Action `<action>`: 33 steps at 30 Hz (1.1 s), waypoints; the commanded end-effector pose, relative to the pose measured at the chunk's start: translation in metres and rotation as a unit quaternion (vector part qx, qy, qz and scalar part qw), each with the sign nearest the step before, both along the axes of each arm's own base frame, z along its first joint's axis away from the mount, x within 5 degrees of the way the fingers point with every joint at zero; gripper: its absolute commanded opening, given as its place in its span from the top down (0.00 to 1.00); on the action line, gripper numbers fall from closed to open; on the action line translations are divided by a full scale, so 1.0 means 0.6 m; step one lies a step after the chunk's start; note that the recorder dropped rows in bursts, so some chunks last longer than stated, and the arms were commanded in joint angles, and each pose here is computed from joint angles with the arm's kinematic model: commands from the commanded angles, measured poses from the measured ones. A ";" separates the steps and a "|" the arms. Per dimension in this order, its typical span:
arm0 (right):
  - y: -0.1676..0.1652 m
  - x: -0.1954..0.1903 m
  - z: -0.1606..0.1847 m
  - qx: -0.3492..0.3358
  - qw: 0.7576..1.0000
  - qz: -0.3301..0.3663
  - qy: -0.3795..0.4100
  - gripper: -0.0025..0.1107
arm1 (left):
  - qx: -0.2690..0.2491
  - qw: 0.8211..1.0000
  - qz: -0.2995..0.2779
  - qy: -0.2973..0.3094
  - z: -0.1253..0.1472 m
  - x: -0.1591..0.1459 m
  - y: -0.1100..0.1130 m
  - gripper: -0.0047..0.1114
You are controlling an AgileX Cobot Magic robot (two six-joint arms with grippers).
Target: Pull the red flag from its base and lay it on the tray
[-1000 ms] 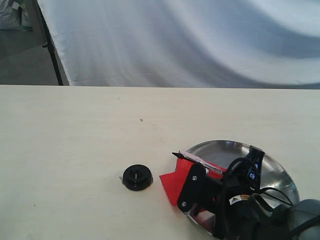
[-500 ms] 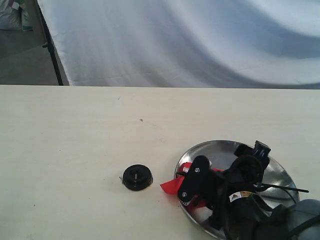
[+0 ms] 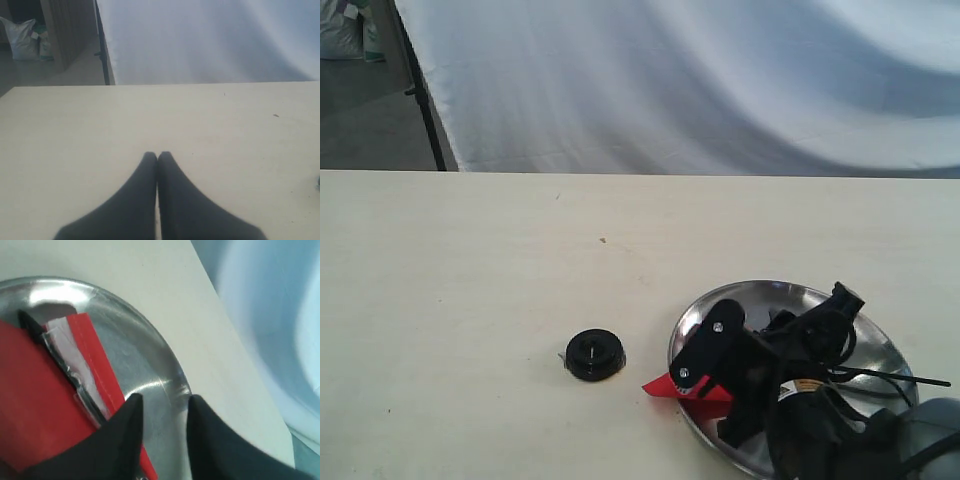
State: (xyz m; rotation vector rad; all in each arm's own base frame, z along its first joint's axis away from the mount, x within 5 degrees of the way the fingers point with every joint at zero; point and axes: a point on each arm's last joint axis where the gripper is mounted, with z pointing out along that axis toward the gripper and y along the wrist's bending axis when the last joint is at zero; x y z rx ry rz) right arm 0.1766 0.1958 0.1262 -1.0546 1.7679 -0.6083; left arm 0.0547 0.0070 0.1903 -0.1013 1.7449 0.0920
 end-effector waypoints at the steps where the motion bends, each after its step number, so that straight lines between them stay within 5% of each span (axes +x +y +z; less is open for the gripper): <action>1: 0.006 0.003 0.023 0.076 0.997 0.005 -0.026 0.96 | -0.003 1.000 -0.003 -0.003 -0.001 0.000 -0.001 0.96; 16: -0.021 -0.021 0.210 0.290 0.942 0.062 -0.160 0.98 | -0.003 1.000 -0.003 -0.003 -0.001 0.000 -0.001 0.96; 33: -0.075 -0.098 0.324 0.360 0.897 0.115 -0.231 0.98 | -0.003 1.000 -0.003 -0.003 -0.001 0.000 -0.001 0.96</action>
